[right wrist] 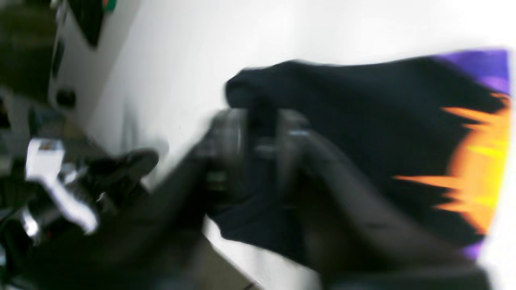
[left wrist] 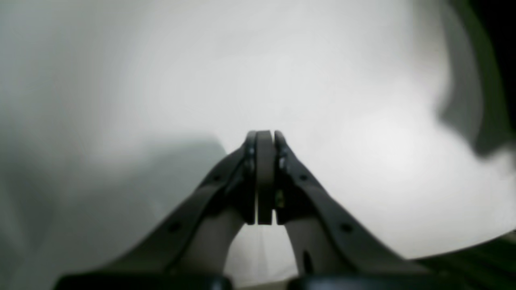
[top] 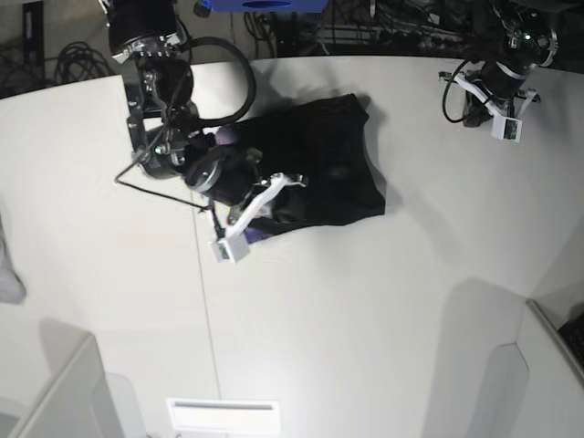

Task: Fold the T-shirt properly
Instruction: 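Flip the folded bundle over with the right gripper, then grasp the bundle edges with both grippers and square it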

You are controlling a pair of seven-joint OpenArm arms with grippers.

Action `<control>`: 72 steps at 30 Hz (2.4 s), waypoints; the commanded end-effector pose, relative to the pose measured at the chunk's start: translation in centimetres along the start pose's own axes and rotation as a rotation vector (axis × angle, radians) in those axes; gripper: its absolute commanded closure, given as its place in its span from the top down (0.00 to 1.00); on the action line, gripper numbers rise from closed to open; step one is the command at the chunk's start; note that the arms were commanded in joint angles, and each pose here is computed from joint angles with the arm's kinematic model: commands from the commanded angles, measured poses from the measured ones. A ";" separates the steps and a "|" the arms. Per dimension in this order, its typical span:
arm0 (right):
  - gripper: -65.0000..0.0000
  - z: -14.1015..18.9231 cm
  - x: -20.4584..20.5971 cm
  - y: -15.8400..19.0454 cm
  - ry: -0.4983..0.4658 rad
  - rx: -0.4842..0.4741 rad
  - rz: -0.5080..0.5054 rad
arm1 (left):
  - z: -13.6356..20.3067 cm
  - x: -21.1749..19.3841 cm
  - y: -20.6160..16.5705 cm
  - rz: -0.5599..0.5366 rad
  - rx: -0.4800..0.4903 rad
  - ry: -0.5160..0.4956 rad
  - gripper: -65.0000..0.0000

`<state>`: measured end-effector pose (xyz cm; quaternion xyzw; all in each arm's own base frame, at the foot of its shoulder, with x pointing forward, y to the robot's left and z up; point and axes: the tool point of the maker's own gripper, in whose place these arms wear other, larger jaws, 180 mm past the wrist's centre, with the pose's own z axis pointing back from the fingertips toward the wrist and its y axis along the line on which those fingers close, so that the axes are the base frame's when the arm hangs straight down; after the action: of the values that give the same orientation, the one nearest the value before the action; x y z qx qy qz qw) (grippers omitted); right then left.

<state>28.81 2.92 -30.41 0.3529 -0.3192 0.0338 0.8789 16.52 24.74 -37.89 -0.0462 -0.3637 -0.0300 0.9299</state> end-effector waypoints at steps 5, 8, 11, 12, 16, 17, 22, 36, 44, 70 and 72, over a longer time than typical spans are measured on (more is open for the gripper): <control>0.00 2.5 0.7 -3.6 -0.075 -0.047 0.012 | 0.6 4.3 -3.0 0.066 -0.181 -0.178 0.00; 0.00 3.4 0.3 -5.1 -0.084 -0.070 0.019 | 0.5 5.2 -4.5 0.085 -0.250 -0.207 0.29; 0.00 4.3 -0.1 -6.4 -0.088 -0.092 0.025 | 0.0 6.0 -6.6 0.100 -0.323 -0.232 0.60; 0.00 4.6 -0.2 -6.7 -0.089 -0.099 0.024 | -0.2 6.2 -7.3 0.103 -0.347 -0.237 0.67; 0.00 4.9 -1.0 -7.4 -0.081 -0.114 0.007 | -0.9 7.1 -9.8 0.189 -0.406 -0.262 0.82; 0.00 4.9 -1.1 -7.4 -0.077 -0.115 0.005 | -1.1 7.5 -10.4 0.208 -0.426 -0.276 0.83; 0.00 5.0 -2.0 -7.6 -0.061 -0.120 -0.007 | -3.2 7.5 -11.8 0.295 -0.459 -0.255 0.82; 0.00 5.6 -2.4 -8.4 -0.046 -0.141 0.014 | -9.7 4.7 -14.5 0.518 -0.454 -0.052 0.82; 0.00 6.9 -1.3 -10.3 -0.090 -0.193 -0.011 | -10.7 3.8 -16.0 0.520 -0.479 0.003 0.79; 0.00 7.6 -1.9 -11.3 -0.089 -0.223 -0.034 | -11.9 2.5 -14.3 0.307 -0.416 0.141 0.00; 0.00 8.1 -1.8 -11.9 -0.102 -0.242 -0.052 | -11.8 2.3 -14.3 0.286 -0.417 0.152 0.00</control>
<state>25.62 -10.72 -35.34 0.2521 -0.3326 -0.0498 0.9074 25.40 8.38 -43.48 -0.3097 -0.2825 0.0363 0.9072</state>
